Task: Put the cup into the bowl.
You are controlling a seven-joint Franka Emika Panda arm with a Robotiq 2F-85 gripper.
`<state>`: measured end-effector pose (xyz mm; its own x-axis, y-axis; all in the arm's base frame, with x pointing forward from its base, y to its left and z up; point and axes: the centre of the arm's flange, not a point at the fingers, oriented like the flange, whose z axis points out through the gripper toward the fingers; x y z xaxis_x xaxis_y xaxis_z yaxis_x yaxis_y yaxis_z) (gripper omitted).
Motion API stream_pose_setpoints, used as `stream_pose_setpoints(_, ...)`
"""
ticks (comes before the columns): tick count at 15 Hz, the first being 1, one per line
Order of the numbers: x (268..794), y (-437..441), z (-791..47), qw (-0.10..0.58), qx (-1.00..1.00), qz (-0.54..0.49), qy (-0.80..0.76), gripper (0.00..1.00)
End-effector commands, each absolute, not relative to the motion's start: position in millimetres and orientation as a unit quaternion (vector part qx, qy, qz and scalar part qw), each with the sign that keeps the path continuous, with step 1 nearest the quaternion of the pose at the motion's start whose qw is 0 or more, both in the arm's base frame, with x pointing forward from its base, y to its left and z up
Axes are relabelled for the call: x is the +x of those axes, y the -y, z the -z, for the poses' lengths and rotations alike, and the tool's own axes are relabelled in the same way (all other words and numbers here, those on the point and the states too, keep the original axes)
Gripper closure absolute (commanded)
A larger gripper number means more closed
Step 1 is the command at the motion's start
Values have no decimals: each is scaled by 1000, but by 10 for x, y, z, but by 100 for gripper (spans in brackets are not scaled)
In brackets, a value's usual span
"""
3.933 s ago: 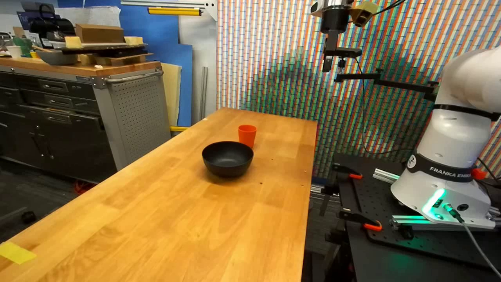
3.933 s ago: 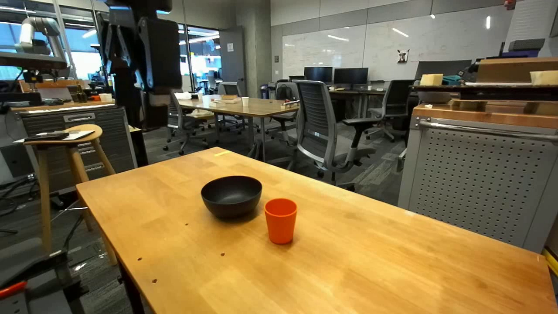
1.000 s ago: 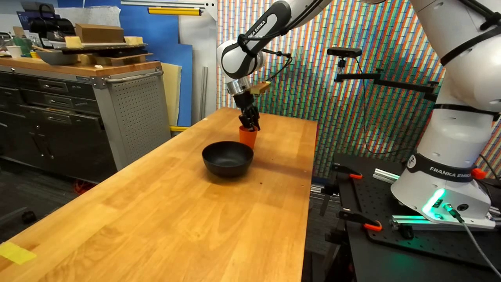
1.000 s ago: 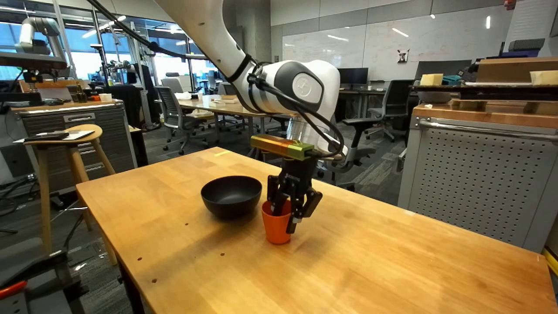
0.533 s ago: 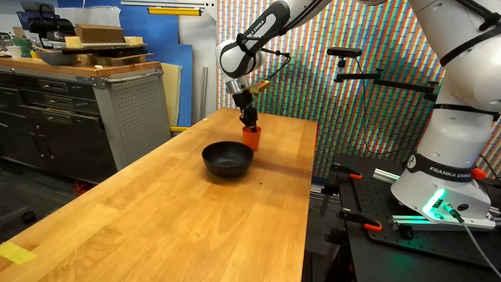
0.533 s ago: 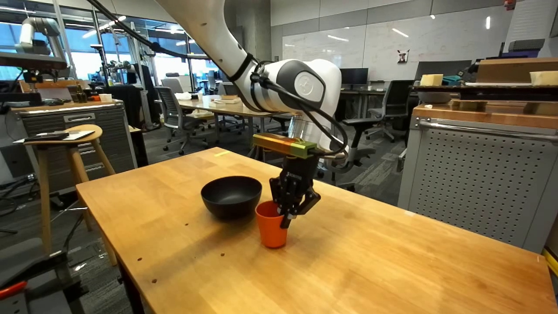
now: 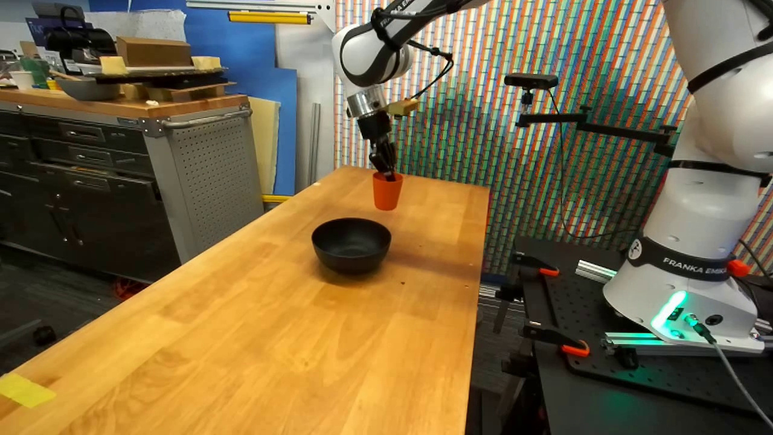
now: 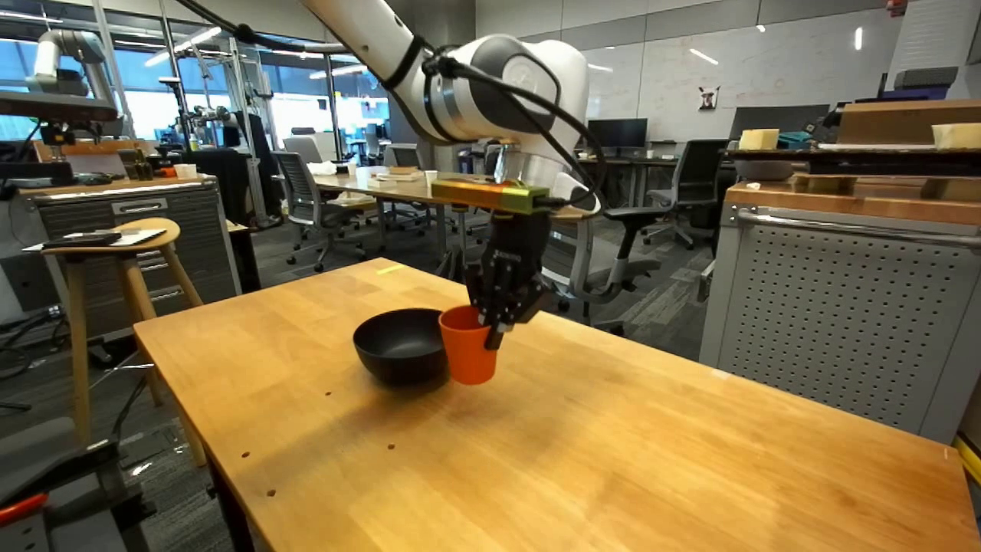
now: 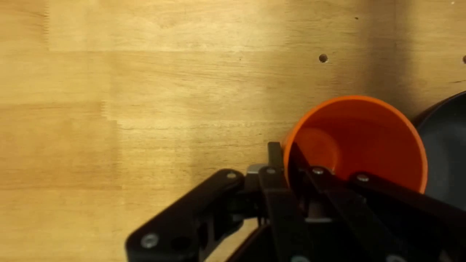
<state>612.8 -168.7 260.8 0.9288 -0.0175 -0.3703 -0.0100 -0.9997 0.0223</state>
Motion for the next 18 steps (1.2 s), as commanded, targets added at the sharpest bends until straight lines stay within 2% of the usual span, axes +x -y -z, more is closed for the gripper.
stream_pose_setpoints(1, 5858, 1254, -3164, 1, 984, 176, -25, 98)
stream_pose_setpoints(11, 5975, -5, -2855, 1, 969, 195, -153, 98)
stream_pose_setpoints(18, 6351, -143, -2407, 46, 967, 187, -168, 98)
